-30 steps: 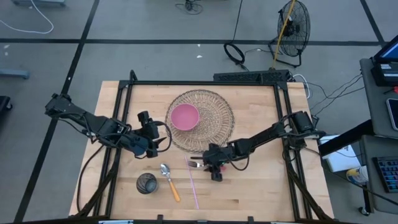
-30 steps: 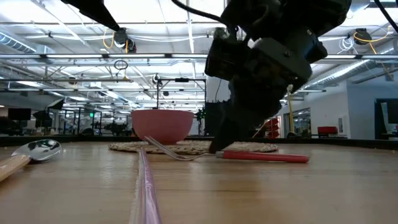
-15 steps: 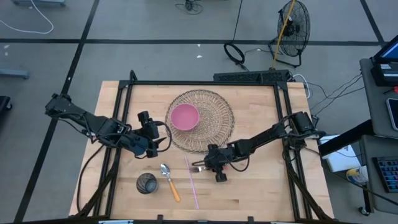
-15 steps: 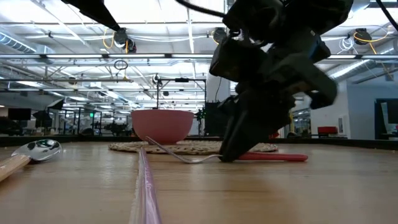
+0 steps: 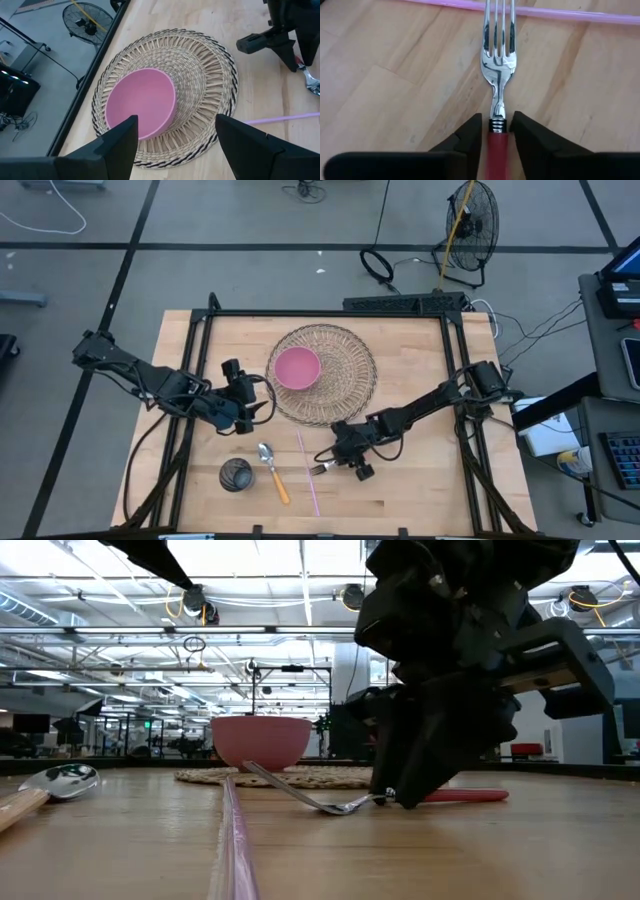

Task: Pick & Place Utensil
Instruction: Put the pink fork on the pink bowl on the brown placemat

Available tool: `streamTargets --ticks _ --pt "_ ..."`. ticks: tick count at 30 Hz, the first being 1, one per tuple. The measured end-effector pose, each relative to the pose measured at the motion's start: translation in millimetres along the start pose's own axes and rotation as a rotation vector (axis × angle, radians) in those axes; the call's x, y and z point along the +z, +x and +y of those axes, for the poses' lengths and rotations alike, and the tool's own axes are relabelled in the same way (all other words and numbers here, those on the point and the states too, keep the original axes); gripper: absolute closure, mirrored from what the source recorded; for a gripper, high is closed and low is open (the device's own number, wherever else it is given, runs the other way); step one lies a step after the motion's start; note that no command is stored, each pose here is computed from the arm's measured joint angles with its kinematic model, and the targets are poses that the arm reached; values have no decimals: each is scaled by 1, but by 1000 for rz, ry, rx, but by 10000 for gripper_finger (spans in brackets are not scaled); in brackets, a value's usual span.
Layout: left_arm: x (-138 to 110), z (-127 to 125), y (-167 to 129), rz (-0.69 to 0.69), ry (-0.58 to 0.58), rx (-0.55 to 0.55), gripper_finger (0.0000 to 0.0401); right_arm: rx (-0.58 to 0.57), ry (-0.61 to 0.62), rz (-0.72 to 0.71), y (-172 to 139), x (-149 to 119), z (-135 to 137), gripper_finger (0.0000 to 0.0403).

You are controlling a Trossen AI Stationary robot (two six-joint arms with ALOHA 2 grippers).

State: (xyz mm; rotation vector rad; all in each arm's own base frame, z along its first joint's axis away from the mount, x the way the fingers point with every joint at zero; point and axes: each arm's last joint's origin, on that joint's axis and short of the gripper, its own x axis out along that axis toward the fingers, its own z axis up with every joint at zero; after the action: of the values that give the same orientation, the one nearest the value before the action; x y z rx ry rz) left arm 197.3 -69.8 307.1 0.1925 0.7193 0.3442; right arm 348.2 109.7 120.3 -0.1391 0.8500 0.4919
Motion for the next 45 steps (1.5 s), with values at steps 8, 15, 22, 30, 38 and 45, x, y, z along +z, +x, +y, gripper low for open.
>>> streamTargets --ticks 8,15,22,30,38,45 --pt "14 -11 2 -87 24 -201 130 -13 -16 -125 -23 21 3 236" --pt "28 -39 32 -143 170 -379 130 7 9 -163 -67 34 21 209" --pt "33 -64 86 -163 269 -502 130 -118 140 -190 -114 9 49 217" --pt "31 -79 136 -150 159 -625 130 -257 284 -296 -149 -38 72 218" --pt "37 -104 169 -71 23 -670 130 -312 313 -359 -158 -69 75 224" --pt "62 -125 196 89 -11 -624 130 -310 307 -372 -159 -74 74 225"
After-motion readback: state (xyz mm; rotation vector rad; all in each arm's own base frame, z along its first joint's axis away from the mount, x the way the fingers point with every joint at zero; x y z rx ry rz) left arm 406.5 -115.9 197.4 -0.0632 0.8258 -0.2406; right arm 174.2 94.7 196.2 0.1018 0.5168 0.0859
